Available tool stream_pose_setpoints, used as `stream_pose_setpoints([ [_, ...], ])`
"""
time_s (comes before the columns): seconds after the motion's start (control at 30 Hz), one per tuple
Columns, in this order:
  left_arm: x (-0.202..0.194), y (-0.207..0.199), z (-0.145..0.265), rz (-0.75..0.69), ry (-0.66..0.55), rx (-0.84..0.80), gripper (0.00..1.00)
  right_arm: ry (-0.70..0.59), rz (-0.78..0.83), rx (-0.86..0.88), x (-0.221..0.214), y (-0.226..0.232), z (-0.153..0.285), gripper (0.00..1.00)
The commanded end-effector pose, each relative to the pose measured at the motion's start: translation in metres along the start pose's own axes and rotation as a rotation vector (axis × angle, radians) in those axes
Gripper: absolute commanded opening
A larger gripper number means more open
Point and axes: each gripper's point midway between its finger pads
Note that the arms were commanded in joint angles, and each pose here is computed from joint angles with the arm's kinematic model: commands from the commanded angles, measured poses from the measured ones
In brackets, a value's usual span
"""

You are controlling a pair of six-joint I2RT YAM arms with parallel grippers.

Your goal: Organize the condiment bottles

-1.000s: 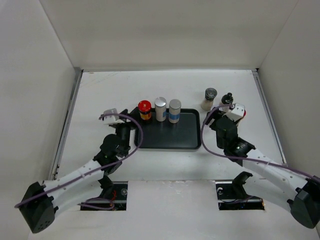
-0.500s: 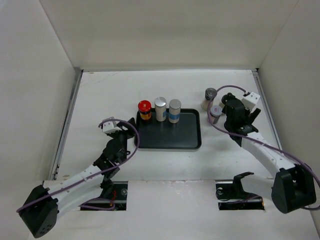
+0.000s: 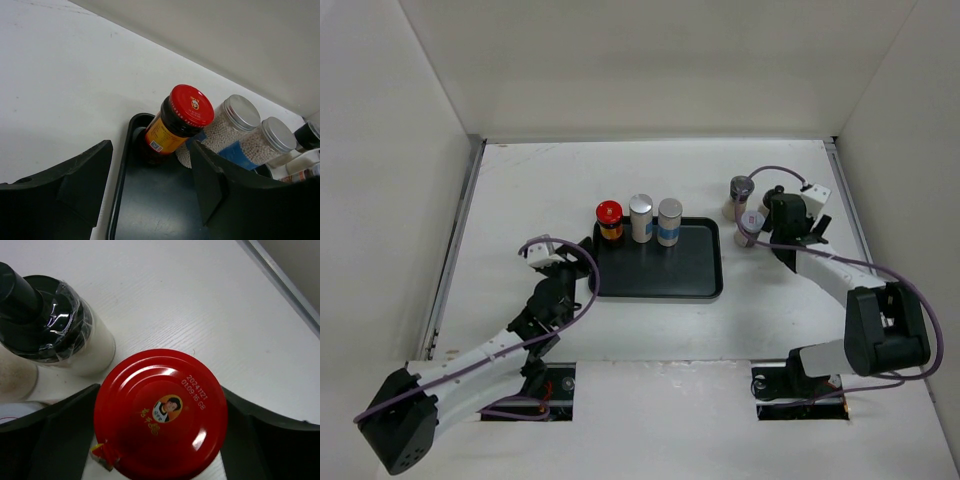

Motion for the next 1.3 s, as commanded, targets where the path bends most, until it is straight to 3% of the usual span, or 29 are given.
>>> stream_pose_setpoints([
  [0.0,0.006,-0.009,-0.001,0.042,-0.020,-0.027,0.61,-0.074,-0.097,0.061,0.031,0.019,-0.006,0.83],
  [0.07,0.006,-0.008,-0.002,0.043,-0.020,-0.024,0.61,-0.101,-0.121,0.057,0.036,0.015,-0.001,0.66],
  [0.17,0.005,-0.006,-0.003,0.040,-0.019,-0.017,0.61,-0.183,-0.153,0.031,0.056,0.005,0.019,0.57],
  [0.47,0.007,-0.006,-0.003,0.048,-0.026,-0.018,0.61,-0.415,-0.190,0.177,0.125,0.021,0.126,0.54],
  [0.67,0.009,0.000,-0.003,0.048,-0.038,0.000,0.62,-0.392,-0.183,0.479,0.132,0.103,0.172,0.54],
  [0.9,0.006,0.007,-0.006,0.035,-0.034,0.022,0.62,-0.296,-0.117,0.628,0.091,0.192,0.167,0.55],
  [1.27,0.004,0.010,-0.007,0.027,-0.029,0.030,0.62,-0.190,-0.051,0.654,0.036,0.239,0.134,0.57],
])
Point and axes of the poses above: each gripper's point midway between its finger pads, its own z axis back along the fingers, its own y axis along the line the jaws close on, x = y × z, and after that the axes turned 2 degrees about -z, right-handed
